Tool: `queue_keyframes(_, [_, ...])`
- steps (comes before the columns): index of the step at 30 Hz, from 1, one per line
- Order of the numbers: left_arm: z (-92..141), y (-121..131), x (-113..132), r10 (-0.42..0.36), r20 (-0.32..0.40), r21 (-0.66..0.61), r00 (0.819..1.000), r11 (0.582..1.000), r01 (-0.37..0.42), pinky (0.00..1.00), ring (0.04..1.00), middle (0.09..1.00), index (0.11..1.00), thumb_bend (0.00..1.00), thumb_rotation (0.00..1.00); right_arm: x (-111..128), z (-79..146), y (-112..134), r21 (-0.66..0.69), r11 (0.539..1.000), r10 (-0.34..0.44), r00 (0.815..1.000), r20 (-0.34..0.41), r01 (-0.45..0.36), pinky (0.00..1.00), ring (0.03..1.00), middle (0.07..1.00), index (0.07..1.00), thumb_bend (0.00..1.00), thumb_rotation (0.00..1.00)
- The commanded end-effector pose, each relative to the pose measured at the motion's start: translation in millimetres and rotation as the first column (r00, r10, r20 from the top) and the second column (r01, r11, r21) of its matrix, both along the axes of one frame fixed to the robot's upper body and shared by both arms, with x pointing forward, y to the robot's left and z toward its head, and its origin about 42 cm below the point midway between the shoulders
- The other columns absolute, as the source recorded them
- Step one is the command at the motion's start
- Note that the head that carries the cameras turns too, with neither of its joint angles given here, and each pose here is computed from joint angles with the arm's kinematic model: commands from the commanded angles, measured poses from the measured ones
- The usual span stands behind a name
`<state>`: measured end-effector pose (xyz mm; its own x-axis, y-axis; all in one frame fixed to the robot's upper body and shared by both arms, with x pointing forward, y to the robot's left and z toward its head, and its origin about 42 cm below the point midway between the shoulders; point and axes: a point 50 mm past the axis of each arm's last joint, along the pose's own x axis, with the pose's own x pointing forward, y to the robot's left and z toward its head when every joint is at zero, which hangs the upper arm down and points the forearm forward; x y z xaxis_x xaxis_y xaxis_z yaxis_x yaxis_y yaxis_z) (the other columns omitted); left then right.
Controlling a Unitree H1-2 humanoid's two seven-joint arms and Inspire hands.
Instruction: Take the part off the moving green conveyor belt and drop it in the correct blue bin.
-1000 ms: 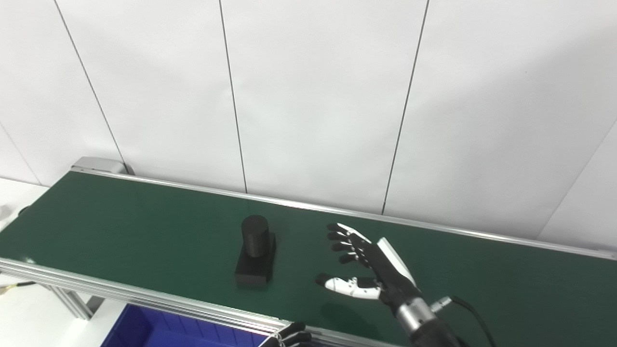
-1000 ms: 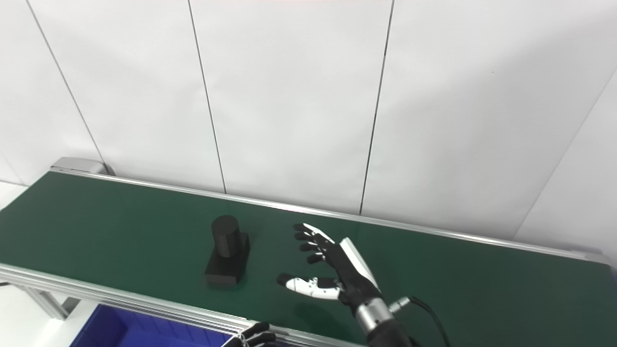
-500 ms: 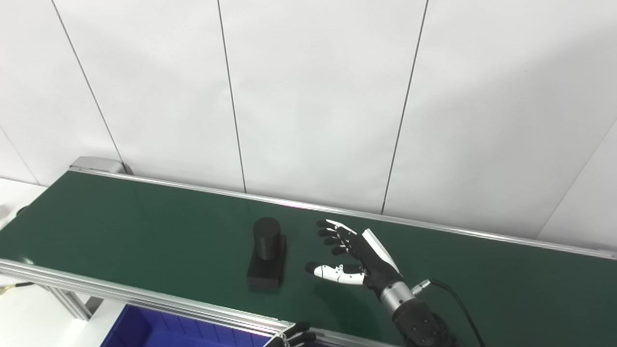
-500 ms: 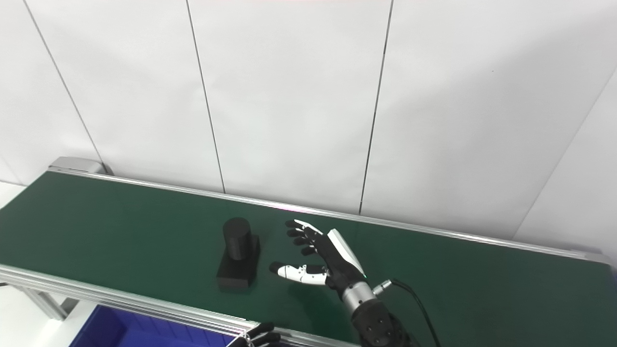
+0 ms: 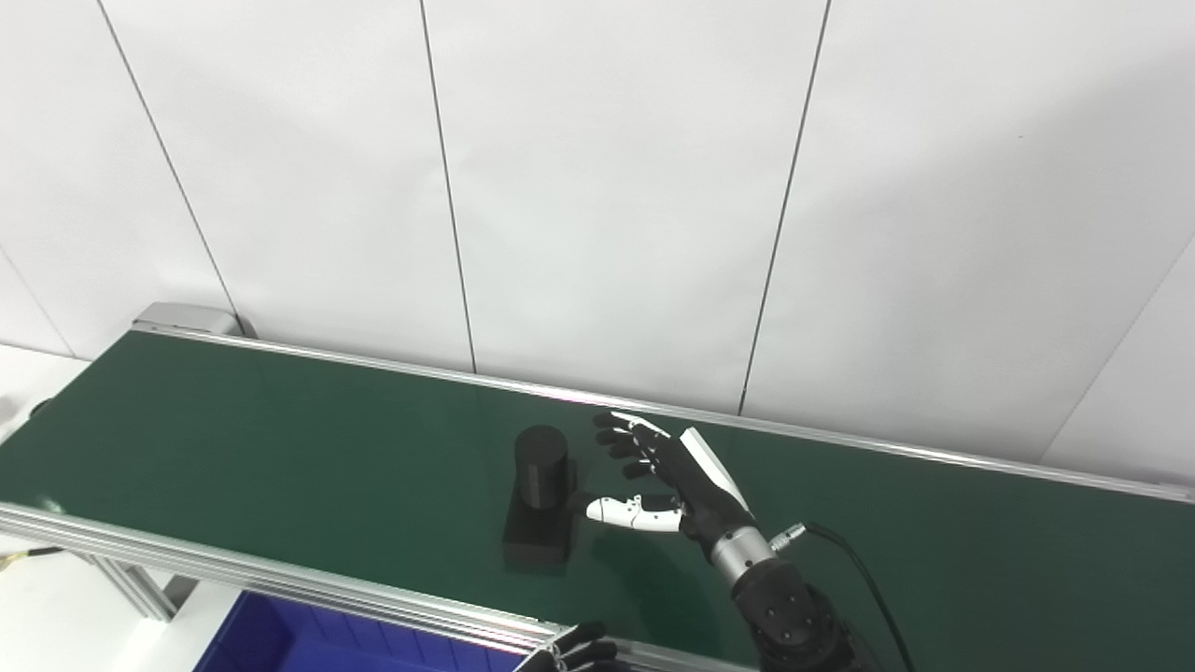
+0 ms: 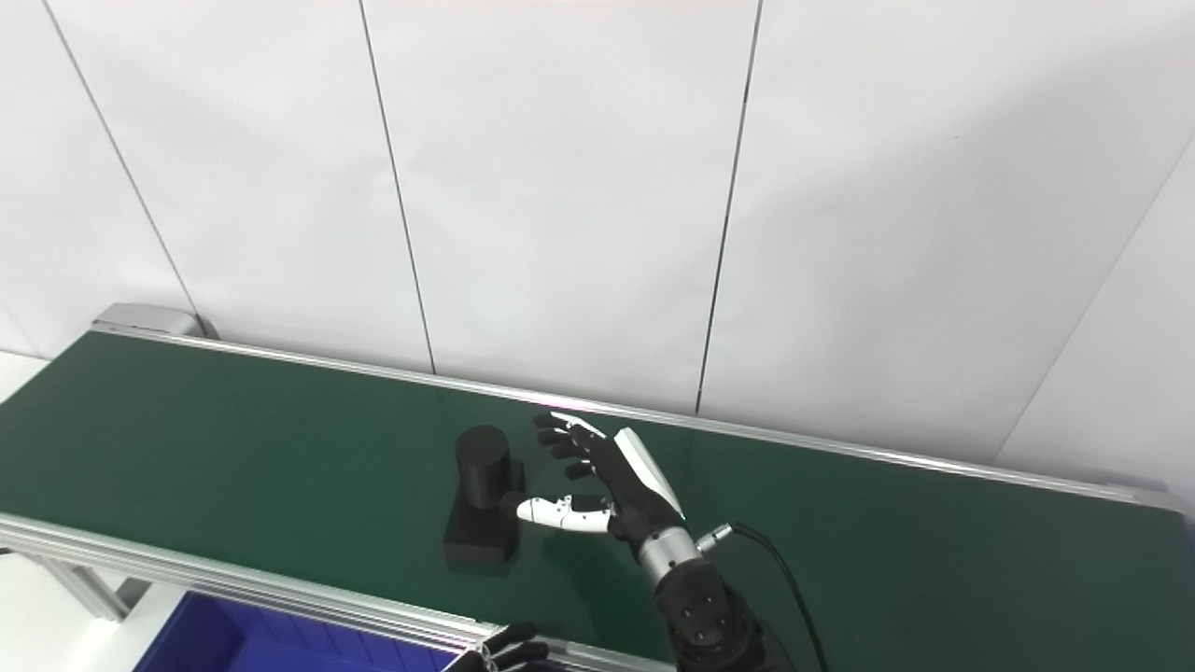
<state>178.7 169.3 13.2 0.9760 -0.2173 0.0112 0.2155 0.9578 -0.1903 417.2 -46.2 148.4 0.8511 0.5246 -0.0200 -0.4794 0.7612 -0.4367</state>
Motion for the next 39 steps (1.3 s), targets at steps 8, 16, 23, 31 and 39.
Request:
queue_keyframes(8, [11, -9, 3, -0.008, 0.075, -0.006, 0.997, 1.000, 0.008, 0.70, 0.739, 0.773, 0.810, 0.81, 0.54, 14, 26, 29, 0.030, 0.999, 0.033, 0.995, 0.096, -0.036, 0.73, 0.808, 0.818, 0.841, 0.67, 0.29])
queue_keyframes(16, [12, -10, 2, -0.006, 0.076, -0.006, 0.997, 1.000, 0.006, 0.70, 0.738, 0.773, 0.804, 0.82, 0.55, 26, 15, 33, -0.004, 1.000, 0.017, 0.996, 0.083, -0.016, 0.72, 0.795, 0.804, 0.834, 0.70, 0.25])
queue_keyframes(23, [12, -12, 0, -0.003, 0.076, -0.008, 0.997, 1.000, 0.004, 0.70, 0.742, 0.775, 0.809, 0.83, 0.55, 29, 1, 31, -0.013, 1.000, 0.002, 0.998, 0.068, -0.001, 0.71, 0.775, 0.787, 0.808, 0.74, 0.19])
queue_keyframes(31, [13, -13, -1, -0.002, 0.076, -0.008, 0.997, 1.000, 0.002, 0.70, 0.742, 0.775, 0.809, 0.83, 0.55, 28, -8, 30, 0.025, 0.997, -0.069, 0.994, 0.080, 0.068, 0.59, 0.667, 0.714, 0.736, 0.73, 0.07])
queue_keyframes(39, [13, -12, -2, 0.002, 0.075, -0.017, 0.997, 1.000, -0.001, 0.70, 0.742, 0.777, 0.807, 0.82, 0.55, 27, -7, 26, 0.072, 0.985, -0.166, 0.974, 0.155, 0.157, 0.47, 0.457, 0.483, 0.508, 0.52, 0.00])
